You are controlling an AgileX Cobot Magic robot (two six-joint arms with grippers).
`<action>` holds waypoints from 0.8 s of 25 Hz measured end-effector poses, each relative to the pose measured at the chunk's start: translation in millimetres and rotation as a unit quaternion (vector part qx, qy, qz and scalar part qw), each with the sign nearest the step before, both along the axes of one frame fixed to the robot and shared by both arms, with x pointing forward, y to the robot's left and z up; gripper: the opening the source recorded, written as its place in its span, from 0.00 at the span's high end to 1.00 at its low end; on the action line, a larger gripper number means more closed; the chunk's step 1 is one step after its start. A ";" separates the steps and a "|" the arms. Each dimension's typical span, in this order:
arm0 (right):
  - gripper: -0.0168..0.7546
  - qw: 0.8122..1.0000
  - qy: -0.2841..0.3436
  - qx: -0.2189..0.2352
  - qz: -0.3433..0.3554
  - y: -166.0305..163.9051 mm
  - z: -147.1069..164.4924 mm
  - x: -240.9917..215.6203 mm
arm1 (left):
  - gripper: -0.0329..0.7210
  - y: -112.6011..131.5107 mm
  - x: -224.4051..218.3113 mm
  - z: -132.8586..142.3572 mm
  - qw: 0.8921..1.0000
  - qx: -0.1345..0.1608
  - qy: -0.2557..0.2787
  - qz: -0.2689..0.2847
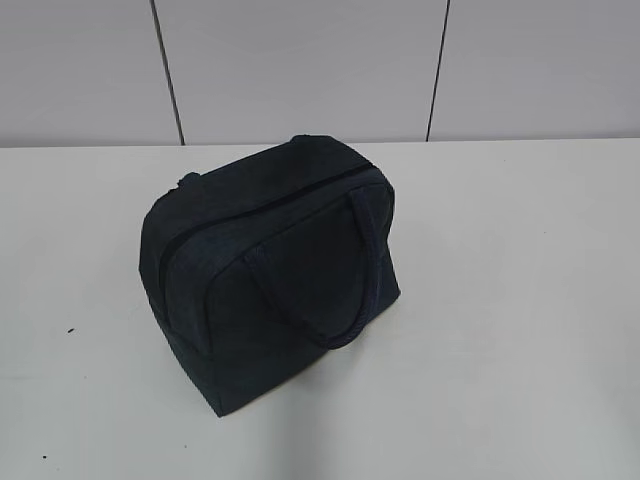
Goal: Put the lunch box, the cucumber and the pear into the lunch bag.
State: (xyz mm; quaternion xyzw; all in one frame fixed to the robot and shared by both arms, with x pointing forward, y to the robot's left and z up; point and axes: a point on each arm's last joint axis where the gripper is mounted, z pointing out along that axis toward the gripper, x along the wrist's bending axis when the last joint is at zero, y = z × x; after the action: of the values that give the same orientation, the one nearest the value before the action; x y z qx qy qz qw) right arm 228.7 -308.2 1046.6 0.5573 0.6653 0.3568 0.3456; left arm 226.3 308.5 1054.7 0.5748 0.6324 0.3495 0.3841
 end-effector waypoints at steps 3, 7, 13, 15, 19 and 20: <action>0.34 1.000 0.000 0.000 0.000 0.0 0.0 0.0 | 0.64 0.0 0.0 0.0 1.000 0.000 0.000 0.000; 0.34 1.000 0.000 0.001 -0.001 0.0 0.0 0.0 | 0.64 0.0 0.0 0.0 1.000 0.000 0.000 0.000; 0.34 1.000 0.000 0.001 -0.001 0.0 0.0 0.0 | 0.64 0.0 0.0 0.0 1.000 0.000 0.000 0.000; 0.34 1.000 0.000 0.001 -0.001 0.0 0.0 0.0 | 0.64 0.0 0.0 0.0 1.000 0.000 0.000 0.000; 0.34 1.000 0.000 0.001 -0.001 0.0 0.0 0.0 | 0.64 0.0 0.0 0.0 1.000 0.000 0.000 0.000; 0.34 1.000 0.000 0.001 -0.001 0.0 0.0 0.0 | 0.64 0.0 0.0 0.0 1.000 0.000 0.000 0.000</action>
State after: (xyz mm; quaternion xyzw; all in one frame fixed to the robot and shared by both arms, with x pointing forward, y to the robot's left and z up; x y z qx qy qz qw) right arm 228.7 -308.2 1046.6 0.5581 0.6647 0.3572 0.3451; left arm 226.3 308.5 1054.7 0.5748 0.6324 0.3495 0.3841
